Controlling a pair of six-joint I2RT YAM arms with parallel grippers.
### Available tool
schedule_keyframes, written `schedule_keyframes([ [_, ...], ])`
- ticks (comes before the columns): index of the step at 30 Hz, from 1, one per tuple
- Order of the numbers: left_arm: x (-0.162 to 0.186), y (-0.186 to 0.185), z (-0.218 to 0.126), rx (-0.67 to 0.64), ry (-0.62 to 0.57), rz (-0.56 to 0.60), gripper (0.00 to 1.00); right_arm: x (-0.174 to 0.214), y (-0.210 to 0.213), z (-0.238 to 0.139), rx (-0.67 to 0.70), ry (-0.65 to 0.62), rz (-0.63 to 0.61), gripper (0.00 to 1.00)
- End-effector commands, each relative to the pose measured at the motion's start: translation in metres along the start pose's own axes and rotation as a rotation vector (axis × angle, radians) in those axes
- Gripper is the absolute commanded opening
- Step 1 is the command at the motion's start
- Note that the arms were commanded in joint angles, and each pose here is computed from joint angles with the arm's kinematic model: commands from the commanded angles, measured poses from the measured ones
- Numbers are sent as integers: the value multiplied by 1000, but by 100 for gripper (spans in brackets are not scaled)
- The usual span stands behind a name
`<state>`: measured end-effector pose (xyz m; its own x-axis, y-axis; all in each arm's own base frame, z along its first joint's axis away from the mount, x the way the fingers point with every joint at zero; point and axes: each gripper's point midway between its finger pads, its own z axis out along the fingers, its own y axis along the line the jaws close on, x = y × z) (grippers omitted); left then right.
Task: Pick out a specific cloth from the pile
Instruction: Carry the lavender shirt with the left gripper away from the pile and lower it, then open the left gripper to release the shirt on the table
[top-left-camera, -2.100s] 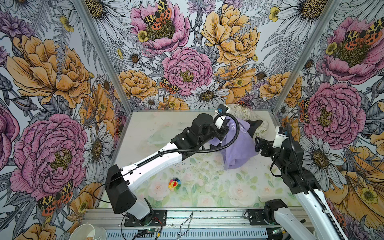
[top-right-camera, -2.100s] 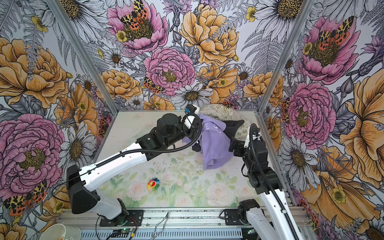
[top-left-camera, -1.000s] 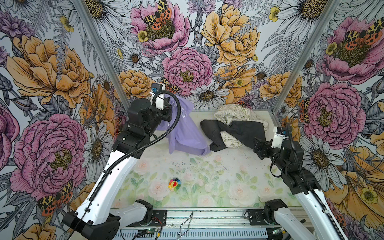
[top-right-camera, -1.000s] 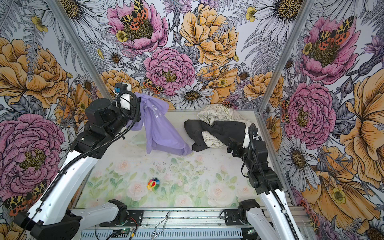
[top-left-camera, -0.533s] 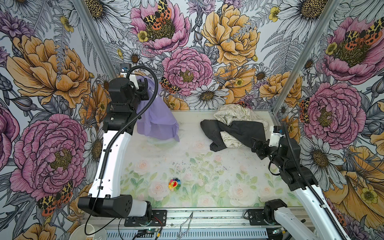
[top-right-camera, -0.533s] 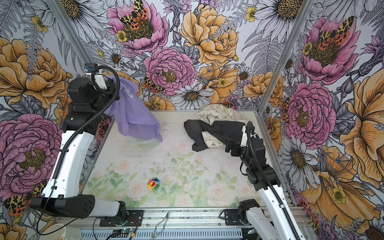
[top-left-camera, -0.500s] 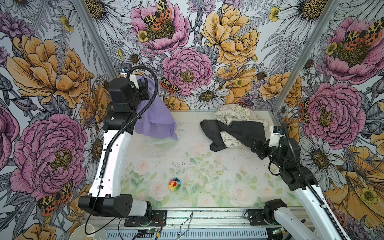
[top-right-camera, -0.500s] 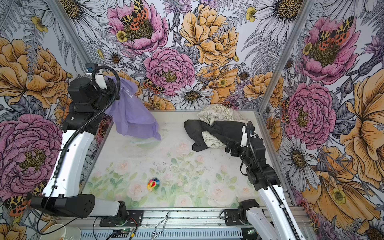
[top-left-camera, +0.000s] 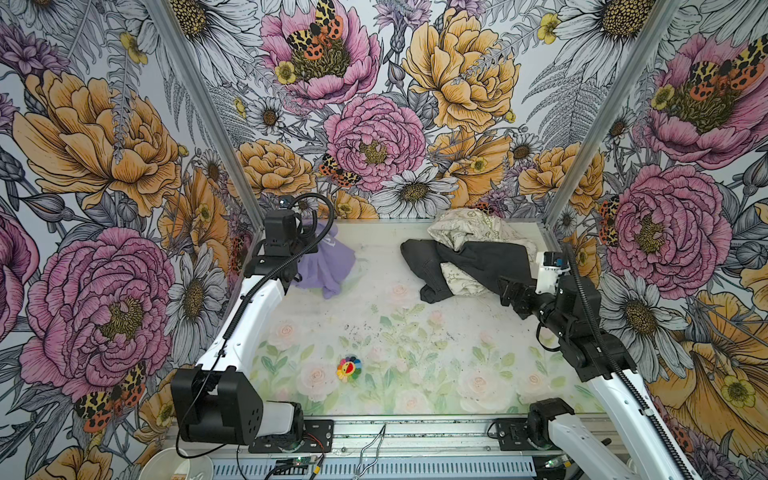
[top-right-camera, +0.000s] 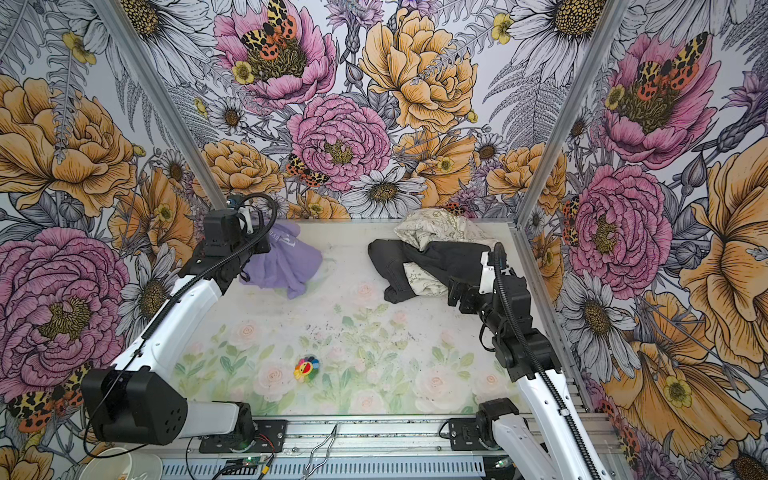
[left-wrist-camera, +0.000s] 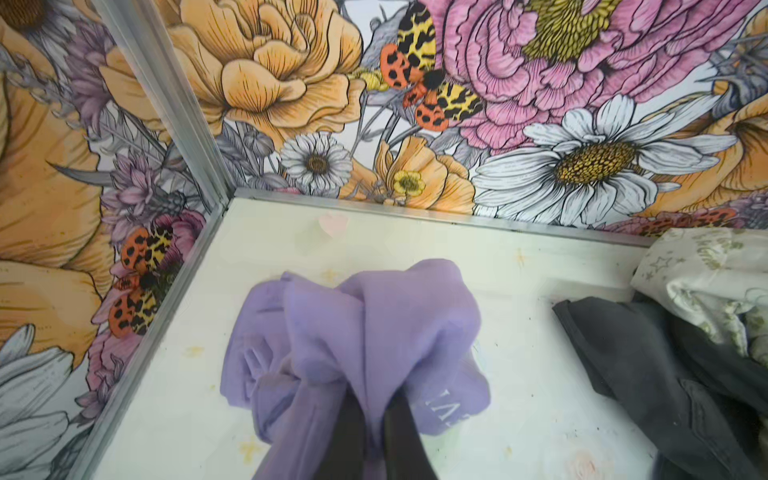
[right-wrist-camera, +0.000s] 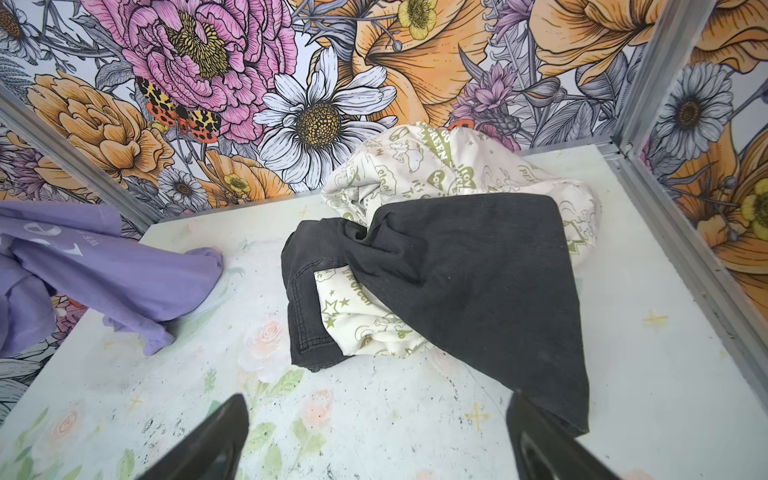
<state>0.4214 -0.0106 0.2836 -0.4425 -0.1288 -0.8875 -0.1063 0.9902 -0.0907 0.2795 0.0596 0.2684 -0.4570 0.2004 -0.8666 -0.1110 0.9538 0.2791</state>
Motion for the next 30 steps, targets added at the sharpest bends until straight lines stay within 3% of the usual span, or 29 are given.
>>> schedule_keyframes([
  [1, -2, 1, -22, 25, -59, -93, 0, 0, 5, 1, -32, 10, 15, 97],
  [11, 131, 15, -31, -67, 134, -257, 0, 10, 13, 7, -81, 52, -3, 98],
  [13, 146, 28, -35, -136, 125, -298, 9, 11, 13, 7, -84, 55, -2, 98],
  [15, 154, 33, -38, -154, 109, -344, 32, 11, 13, 7, -86, 53, -3, 98],
  [17, 148, 32, -44, -139, 79, -363, 43, 10, 13, 6, -86, 51, -5, 98],
  [20, 116, 31, -64, -118, -10, -348, 73, 10, 14, 5, -89, 48, -19, 98],
  [24, 75, 26, -94, -96, -123, -295, 95, 11, 12, 6, -80, 48, -21, 98],
  [30, 48, 1, -107, -19, -179, -250, 99, 11, 10, 7, -68, 50, -27, 98],
])
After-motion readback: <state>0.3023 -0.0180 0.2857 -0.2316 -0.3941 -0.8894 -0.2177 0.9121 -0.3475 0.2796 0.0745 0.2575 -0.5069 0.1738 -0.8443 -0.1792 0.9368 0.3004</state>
